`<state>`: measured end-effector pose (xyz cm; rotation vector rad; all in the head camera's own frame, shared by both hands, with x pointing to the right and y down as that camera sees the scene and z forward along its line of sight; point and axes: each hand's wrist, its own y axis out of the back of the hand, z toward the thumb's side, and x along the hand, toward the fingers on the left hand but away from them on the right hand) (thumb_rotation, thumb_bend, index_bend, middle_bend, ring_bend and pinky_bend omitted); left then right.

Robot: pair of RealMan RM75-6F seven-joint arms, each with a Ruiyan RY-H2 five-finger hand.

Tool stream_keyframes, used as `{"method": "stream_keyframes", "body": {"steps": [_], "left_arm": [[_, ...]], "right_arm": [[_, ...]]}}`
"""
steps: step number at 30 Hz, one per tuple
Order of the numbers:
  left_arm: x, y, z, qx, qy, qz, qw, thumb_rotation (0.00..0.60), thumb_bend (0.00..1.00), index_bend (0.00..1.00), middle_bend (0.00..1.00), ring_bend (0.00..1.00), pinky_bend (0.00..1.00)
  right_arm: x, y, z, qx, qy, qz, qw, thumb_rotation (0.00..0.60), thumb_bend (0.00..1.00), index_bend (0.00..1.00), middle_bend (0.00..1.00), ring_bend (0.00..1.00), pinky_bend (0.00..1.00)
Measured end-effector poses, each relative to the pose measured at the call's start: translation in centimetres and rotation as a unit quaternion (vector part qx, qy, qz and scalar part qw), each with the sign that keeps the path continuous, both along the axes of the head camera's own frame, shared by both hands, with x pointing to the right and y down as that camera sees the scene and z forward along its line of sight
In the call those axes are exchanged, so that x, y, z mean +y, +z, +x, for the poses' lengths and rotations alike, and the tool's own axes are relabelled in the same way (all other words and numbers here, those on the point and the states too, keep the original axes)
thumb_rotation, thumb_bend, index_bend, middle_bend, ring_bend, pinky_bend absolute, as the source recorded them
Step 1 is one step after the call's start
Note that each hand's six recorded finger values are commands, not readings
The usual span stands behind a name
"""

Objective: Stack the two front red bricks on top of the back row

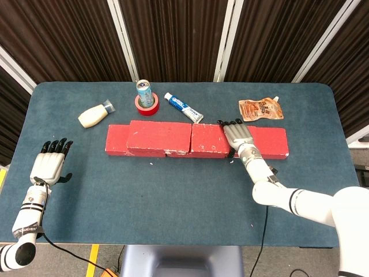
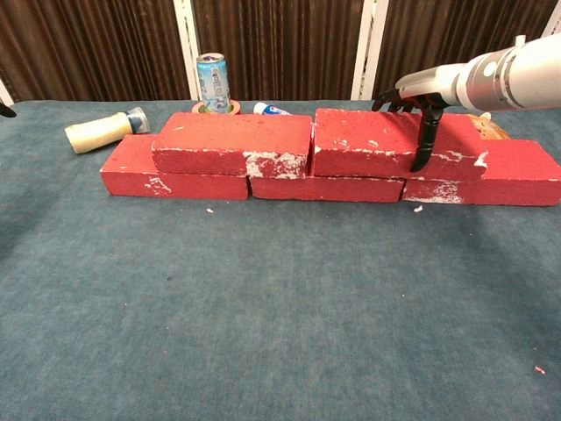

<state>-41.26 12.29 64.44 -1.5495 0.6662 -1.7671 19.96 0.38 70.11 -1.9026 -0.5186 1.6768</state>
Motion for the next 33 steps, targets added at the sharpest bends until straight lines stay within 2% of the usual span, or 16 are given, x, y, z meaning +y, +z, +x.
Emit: {"method": "stream_keyframes", "body": {"steps": [33], "left_arm": [[-0.31,-0.11,-0.43,0.001,-0.006,0.003,1.0000,0.600,0.26,0.00,0.00,0.00,0.00]], "right_arm": [[-0.39,0.68,-0.97,0.005,0.000,-0.002,1.0000,0.600,0.04,0.14,0.32,0.23,0.00]]}}
